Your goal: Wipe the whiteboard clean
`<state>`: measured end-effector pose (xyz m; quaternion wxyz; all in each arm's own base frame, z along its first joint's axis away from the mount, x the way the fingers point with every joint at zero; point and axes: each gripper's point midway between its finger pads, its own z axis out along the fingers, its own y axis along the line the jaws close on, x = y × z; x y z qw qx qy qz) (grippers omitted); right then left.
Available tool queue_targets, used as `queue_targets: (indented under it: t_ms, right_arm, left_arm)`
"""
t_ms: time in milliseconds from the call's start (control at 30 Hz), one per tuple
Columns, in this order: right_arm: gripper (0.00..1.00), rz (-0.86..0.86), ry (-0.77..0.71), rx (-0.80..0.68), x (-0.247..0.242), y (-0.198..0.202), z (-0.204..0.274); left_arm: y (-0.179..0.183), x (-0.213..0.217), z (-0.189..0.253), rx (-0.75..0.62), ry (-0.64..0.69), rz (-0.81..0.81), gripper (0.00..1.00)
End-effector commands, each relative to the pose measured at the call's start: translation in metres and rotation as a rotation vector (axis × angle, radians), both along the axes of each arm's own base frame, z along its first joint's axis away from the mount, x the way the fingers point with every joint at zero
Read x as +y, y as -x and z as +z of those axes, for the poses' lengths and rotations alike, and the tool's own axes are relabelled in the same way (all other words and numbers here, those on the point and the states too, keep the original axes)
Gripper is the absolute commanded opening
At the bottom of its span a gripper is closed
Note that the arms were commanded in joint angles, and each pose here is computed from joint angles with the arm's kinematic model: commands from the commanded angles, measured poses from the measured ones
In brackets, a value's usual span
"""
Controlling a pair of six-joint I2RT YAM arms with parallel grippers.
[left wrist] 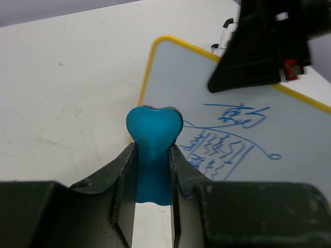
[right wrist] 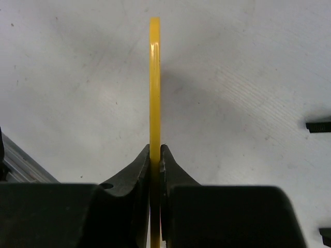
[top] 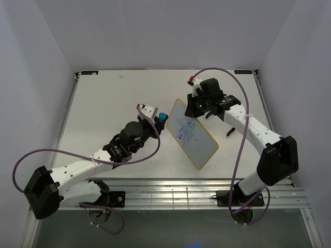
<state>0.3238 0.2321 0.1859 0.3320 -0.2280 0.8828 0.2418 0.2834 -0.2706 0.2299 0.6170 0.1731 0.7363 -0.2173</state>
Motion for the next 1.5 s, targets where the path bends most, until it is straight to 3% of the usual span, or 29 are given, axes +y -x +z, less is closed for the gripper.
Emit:
queue_targets:
  t_ms: [0, 233, 367, 567, 800, 1100, 1467]
  right_arm:
    - [0.08, -0.111, -0.049, -0.002, 0.027, -0.018, 0.007]
    - [0.08, -0.085, -0.171, 0.020, 0.046, -0.009, 0.013]
    - [0.08, -0.040, -0.238, 0.015, 0.051, 0.004, 0.026]
    - [0.08, -0.050, -0.316, -0.019, 0.053, 0.008, 0.037]
    - [0.08, -0.082, -0.368, -0.025, 0.054, 0.010, 0.041]
    - [0.08, -0.183, -0.442, -0.011, 0.053, 0.007, 0.041]
    - [0.08, -0.202, -0.474, -0.021, 0.058, 0.000, 0.045]
  left_arm:
    - [0.013, 0.003, 0.025, -0.026, 0.181, -0.017, 0.00]
    - [0.006, 0.006, 0.035, -0.110, 0.303, 0.018, 0.00]
    - [-0.018, -0.007, 0.008, -0.041, 0.313, 0.014, 0.00]
    - [-0.027, -0.022, -0.011, 0.021, 0.394, 0.004, 0.00]
    - [-0.028, -0.043, -0.031, 0.034, 0.380, -0.077, 0.00]
    - [-0.011, -0.057, -0.054, 0.076, 0.384, -0.151, 0.00]
    - [0.042, -0.099, -0.051, 0.063, 0.366, -0.296, 0.00]
